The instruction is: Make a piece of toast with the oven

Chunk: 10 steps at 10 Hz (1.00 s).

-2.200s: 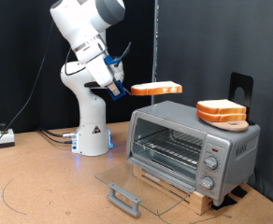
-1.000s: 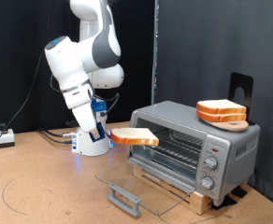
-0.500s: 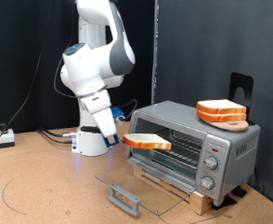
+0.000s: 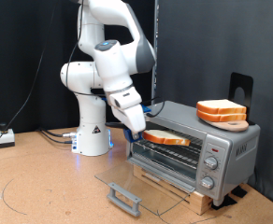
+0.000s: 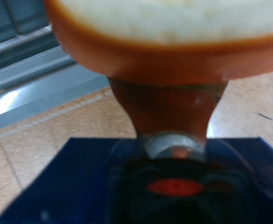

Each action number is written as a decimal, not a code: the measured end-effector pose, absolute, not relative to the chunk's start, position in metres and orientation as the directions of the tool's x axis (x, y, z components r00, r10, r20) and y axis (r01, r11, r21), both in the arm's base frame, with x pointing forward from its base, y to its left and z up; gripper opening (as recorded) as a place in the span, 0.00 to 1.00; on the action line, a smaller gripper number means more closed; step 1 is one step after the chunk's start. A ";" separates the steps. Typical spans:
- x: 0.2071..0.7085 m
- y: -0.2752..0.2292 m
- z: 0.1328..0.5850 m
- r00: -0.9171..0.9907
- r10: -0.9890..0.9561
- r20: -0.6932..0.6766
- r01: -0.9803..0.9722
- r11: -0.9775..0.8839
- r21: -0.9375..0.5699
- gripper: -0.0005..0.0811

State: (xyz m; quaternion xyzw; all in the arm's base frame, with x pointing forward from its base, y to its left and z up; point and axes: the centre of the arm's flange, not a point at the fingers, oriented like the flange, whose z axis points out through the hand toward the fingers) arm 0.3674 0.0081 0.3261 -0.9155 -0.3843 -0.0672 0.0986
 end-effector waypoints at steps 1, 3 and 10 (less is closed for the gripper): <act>0.366 0.020 0.327 0.678 0.717 0.163 0.734 -0.670 -0.108 0.49; 0.362 0.036 0.324 0.664 0.739 0.114 0.748 -0.658 -0.084 0.49; 0.362 0.013 0.322 0.642 0.766 0.023 0.766 -0.642 -0.020 0.49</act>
